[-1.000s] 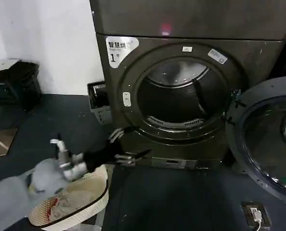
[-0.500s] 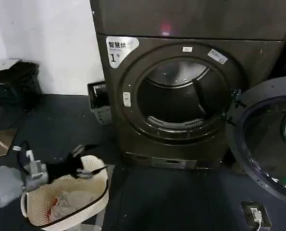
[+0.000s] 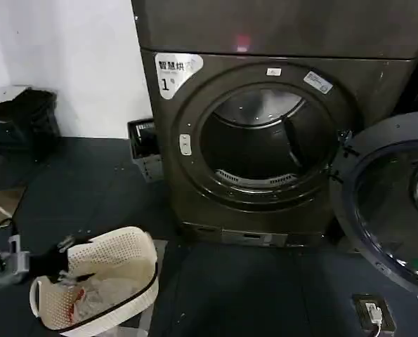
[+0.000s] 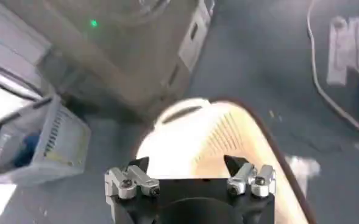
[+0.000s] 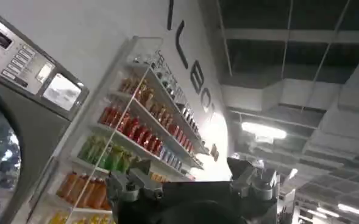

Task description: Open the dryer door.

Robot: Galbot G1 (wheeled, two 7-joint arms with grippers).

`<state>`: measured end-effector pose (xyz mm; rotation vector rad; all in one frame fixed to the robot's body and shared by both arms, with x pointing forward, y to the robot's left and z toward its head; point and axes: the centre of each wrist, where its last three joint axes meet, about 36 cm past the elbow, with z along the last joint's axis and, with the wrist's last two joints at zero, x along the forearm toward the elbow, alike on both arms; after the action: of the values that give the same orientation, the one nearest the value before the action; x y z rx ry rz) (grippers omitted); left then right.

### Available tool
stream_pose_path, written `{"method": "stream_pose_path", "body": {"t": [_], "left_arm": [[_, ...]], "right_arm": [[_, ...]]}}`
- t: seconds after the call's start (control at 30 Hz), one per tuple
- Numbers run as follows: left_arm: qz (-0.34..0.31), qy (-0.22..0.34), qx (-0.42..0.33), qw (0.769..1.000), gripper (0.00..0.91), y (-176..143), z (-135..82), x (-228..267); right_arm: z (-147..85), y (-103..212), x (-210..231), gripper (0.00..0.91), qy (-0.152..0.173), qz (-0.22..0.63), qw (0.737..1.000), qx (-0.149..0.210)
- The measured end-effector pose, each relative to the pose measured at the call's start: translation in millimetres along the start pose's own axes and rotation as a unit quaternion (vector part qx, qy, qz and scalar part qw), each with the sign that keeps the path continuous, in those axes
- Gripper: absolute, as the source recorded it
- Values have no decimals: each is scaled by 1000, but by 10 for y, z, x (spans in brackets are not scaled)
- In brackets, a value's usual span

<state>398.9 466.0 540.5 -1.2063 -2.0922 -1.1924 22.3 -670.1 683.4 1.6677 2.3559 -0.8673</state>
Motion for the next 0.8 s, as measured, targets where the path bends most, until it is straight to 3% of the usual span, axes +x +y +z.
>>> {"method": "stream_pose_path", "body": {"t": [0.33,0.8], "left_arm": [[40,81,-26,996,907,81,288,175],[83,148,-54,984,907,108,365,198]], "right_arm": [[60,-23,15,907,5,1,1000,-1],[64,-36,30,907,5,1,1000,0]]}}
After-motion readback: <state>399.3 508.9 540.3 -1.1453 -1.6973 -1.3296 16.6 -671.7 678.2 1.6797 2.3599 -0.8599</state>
